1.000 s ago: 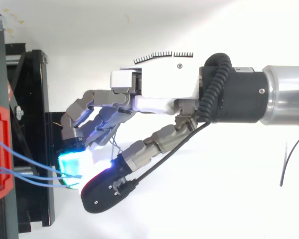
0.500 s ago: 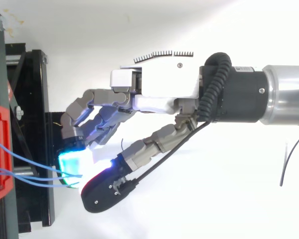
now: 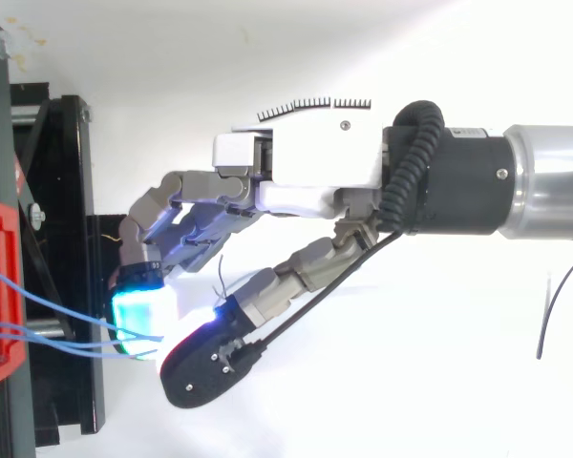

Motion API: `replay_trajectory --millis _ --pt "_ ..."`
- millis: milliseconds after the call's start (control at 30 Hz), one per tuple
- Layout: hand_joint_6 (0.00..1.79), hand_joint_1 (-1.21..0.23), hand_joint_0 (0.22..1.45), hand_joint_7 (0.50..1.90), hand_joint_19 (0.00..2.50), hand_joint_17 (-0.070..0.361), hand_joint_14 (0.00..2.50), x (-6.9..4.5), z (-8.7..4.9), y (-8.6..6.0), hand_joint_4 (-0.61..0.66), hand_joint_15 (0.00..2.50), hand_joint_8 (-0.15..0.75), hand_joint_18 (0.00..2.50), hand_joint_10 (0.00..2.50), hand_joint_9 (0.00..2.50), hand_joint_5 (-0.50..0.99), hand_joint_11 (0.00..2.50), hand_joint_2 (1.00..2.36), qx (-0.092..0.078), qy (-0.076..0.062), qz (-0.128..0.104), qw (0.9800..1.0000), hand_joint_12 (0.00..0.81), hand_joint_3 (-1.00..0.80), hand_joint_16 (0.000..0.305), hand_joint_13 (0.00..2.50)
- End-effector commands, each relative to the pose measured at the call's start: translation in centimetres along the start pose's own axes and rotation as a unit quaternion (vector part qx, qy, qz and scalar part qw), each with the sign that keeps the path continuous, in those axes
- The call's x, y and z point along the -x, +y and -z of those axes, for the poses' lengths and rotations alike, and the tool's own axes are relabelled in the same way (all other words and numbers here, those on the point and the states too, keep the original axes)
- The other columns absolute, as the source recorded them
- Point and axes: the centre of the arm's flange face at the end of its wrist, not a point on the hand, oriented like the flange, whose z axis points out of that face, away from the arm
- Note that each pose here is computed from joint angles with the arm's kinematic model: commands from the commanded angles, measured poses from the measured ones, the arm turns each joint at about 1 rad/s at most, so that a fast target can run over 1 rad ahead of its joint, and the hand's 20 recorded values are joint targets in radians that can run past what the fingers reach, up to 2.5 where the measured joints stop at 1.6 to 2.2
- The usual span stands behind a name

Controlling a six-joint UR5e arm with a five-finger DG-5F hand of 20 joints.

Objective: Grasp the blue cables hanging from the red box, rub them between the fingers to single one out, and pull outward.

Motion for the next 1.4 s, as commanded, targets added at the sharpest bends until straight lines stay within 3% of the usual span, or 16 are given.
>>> replay_trajectory --millis 0,267,433,700,833,900,1000,1133,1200,1367 --pt "0.93 -0.99 0.85 0.91 0.19 0.092 0.01 -0.07 -0.02 -0.1 0.05 0.19 0.251 0.52 0.01 0.54 -0.23 0.23 1.01 -0.001 0.0 -0.001 1.0 0.354 -0.35 0.041 0.52" --pt "0.93 -1.0 0.81 0.89 0.14 0.09 0.01 -0.07 0.04 -0.02 0.09 0.18 0.264 0.55 0.01 0.53 -0.23 0.24 1.0 -0.002 0.0 -0.001 1.0 0.352 -0.45 0.04 0.52" --pt "0.92 -0.96 0.66 0.91 0.15 0.09 0.01 -0.07 0.04 -0.02 0.14 0.18 0.288 0.57 0.01 0.57 -0.22 0.24 1.0 -0.002 0.0 -0.001 1.0 0.351 -0.5 0.04 0.53" --pt "0.91 -0.85 0.55 0.95 0.19 0.096 0.01 0.05 0.04 -0.02 0.16 0.2 0.326 0.59 0.01 0.65 -0.19 0.24 1.0 -0.002 0.0 -0.001 1.0 0.371 -0.5 0.043 0.56" --pt "0.9 -0.76 0.6 1.0 0.23 0.094 0.01 -0.07 0.04 -0.02 0.13 0.2 0.325 0.6 0.01 0.7 -0.17 0.25 1.0 -0.002 0.0 -0.001 1.0 0.365 -0.5 0.042 0.58" --pt "0.9 -0.74 0.62 1.04 0.24 0.093 0.01 -0.06 0.01 -0.13 0.1 0.21 0.32 0.61 0.01 0.72 -0.16 0.24 1.01 -0.003 0.0 -0.001 1.0 0.366 -0.41 0.041 0.6" --pt "0.91 -0.8 0.65 1.12 0.24 0.094 0.01 -0.07 0.04 -0.02 0.05 0.21 0.325 0.62 0.01 0.72 -0.16 0.25 1.02 -0.002 0.0 -0.001 1.0 0.372 -0.22 0.042 0.6" --pt "0.93 -0.87 0.7 1.13 0.22 0.095 0.01 -0.07 0.04 -0.02 -0.08 0.21 0.321 0.63 0.01 0.71 -0.18 0.25 1.02 -0.002 0.0 -0.001 1.0 0.376 -0.13 0.042 0.61" --pt "0.93 -0.9 0.74 1.19 0.23 0.095 0.01 0.05 0.04 -0.02 -0.05 0.2 0.311 0.62 0.01 0.69 -0.19 0.25 1.02 -0.002 0.0 -0.001 1.0 0.375 -0.14 0.042 0.6" --pt "0.92 -0.93 0.81 1.06 0.25 0.093 0.01 -0.07 0.04 -0.02 -0.03 0.21 0.295 0.57 0.01 0.67 -0.2 0.24 1.02 -0.002 0.0 -0.001 1.0 0.368 -0.25 0.041 0.57"
